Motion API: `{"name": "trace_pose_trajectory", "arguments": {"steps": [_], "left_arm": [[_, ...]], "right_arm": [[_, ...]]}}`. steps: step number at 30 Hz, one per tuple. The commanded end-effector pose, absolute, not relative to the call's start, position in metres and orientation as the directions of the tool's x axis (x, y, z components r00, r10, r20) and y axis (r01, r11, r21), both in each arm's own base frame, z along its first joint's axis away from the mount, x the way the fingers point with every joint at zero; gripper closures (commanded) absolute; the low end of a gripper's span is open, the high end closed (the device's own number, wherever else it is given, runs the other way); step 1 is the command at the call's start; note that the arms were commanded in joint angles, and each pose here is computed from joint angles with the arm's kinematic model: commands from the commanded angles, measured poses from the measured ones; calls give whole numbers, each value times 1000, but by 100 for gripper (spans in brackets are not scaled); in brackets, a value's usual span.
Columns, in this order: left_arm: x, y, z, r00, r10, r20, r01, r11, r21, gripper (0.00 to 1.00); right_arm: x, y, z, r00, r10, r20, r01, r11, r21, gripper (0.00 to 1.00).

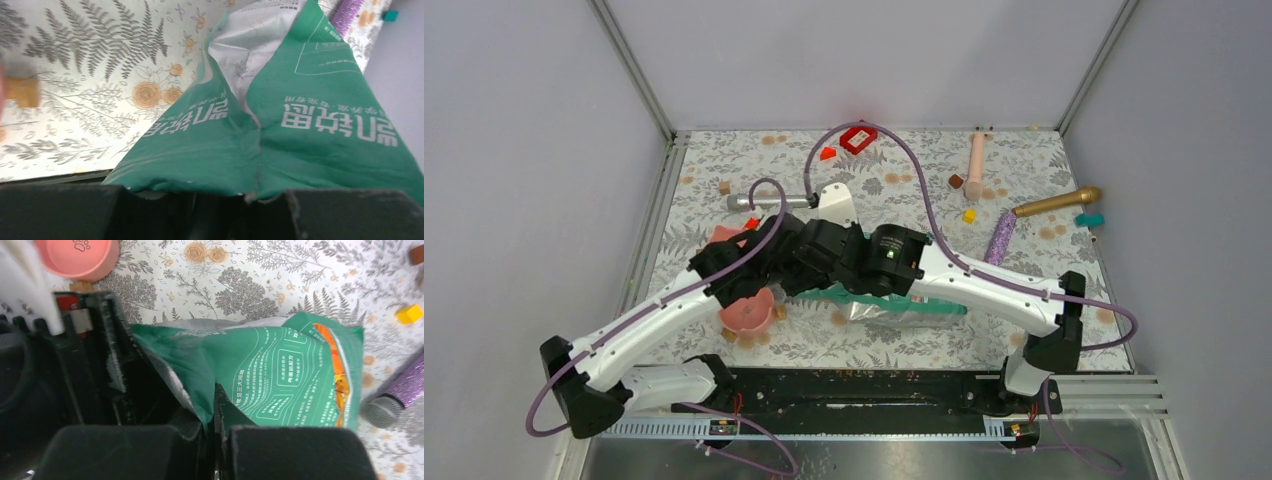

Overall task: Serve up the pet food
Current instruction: Collect the pet food from the pet food bag.

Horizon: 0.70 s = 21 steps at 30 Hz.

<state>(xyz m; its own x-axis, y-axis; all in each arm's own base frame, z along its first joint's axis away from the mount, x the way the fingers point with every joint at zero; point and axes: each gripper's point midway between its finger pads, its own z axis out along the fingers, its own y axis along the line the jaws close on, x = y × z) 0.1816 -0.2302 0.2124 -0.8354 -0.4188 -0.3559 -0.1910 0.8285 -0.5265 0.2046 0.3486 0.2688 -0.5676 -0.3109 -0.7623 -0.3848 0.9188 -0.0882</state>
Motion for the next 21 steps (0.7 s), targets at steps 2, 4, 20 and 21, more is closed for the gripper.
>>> {"name": "trace_pose_trajectory", "arguments": {"steps": [2,4,20,21], "left_arm": [[177,-283,231,-859,-438,-265,-46,581,-812,100],[180,-286,245,-828,-500,-256,-2,458,-889,100],[152,-251,285,-768,-625,-138,157,25,-987,100],[151,-247,284,-760,-634,-145,155,40,-987,100]], "right_arm": [[206,345,311,-527,86,-846,-278,923,267,100],[201,344,318,-525,167,-835,-287,888,358,100],[189,310,338,-490,349,-799,-298,794,530,100],[188,308,341,-486,328,-810,-310,802,511,100]]}}
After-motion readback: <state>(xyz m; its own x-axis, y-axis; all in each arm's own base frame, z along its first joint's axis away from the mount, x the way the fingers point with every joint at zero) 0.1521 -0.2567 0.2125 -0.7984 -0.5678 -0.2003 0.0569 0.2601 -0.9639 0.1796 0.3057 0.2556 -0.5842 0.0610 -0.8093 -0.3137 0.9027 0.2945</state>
